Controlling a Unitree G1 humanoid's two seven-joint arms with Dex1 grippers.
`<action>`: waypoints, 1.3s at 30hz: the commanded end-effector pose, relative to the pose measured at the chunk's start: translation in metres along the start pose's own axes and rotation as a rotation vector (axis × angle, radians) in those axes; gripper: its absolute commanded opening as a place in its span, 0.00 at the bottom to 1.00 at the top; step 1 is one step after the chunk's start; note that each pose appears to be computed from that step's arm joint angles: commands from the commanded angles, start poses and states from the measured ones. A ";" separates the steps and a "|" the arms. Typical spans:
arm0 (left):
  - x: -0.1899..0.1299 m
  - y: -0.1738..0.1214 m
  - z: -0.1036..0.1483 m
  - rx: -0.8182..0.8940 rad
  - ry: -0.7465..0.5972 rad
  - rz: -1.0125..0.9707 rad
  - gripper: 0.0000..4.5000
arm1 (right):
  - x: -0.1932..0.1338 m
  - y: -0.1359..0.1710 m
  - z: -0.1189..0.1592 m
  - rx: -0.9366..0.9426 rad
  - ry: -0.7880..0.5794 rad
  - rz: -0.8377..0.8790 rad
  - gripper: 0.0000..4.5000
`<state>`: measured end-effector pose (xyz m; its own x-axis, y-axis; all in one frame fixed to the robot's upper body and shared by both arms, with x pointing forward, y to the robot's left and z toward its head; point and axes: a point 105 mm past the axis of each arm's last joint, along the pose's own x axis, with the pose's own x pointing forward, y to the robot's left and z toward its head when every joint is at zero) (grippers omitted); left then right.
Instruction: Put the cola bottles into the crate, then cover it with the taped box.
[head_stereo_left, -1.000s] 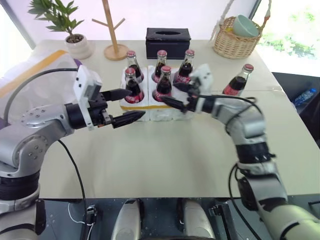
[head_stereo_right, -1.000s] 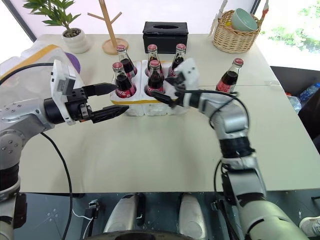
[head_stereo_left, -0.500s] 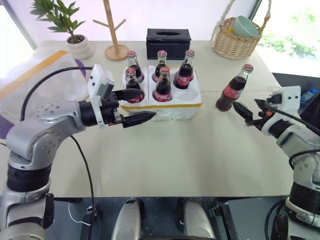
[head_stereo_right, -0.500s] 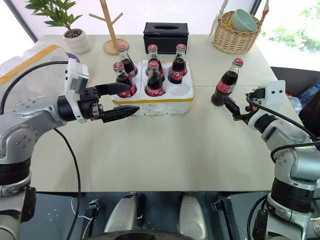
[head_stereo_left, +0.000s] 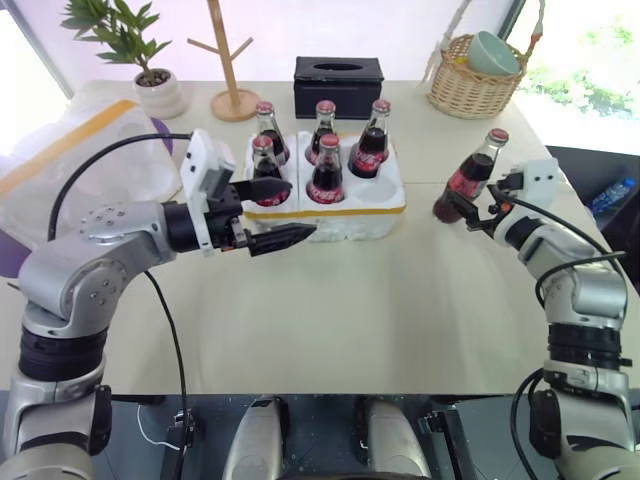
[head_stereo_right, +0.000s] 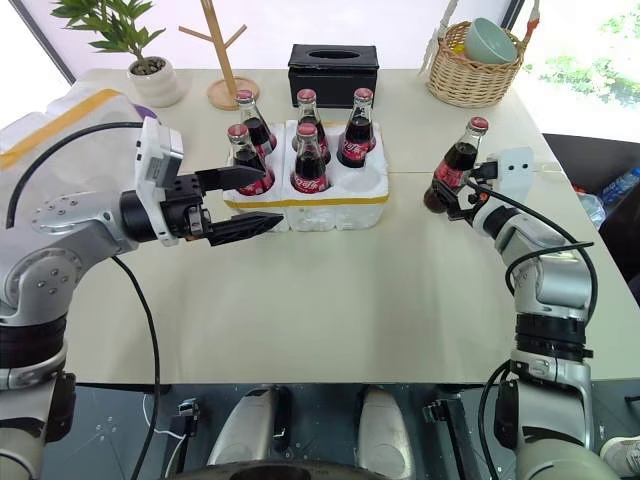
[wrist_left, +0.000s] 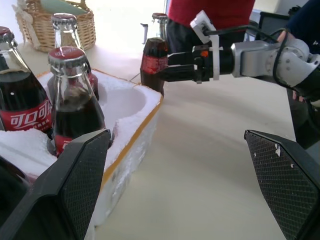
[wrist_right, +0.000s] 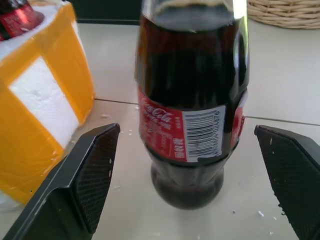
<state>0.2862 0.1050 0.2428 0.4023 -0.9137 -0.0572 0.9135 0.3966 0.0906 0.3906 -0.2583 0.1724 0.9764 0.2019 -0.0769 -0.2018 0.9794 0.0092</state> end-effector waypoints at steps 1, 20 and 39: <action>-0.003 -0.004 0.010 0.059 -0.023 0.003 1.00 | 0.009 -0.004 0.021 -0.014 -0.066 0.028 0.98; -0.008 0.002 0.014 0.065 -0.021 0.033 1.00 | -0.002 0.027 0.114 0.073 -0.379 0.238 0.60; -0.011 0.006 0.015 0.067 -0.025 0.066 1.00 | 0.005 0.152 0.083 -0.232 -0.201 0.627 0.60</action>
<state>0.2892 0.1113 0.2458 0.4443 -0.8938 -0.0606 0.8928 0.4362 0.1122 0.3770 -0.1159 0.2400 0.6894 0.7242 0.0160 -0.7164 0.6848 -0.1335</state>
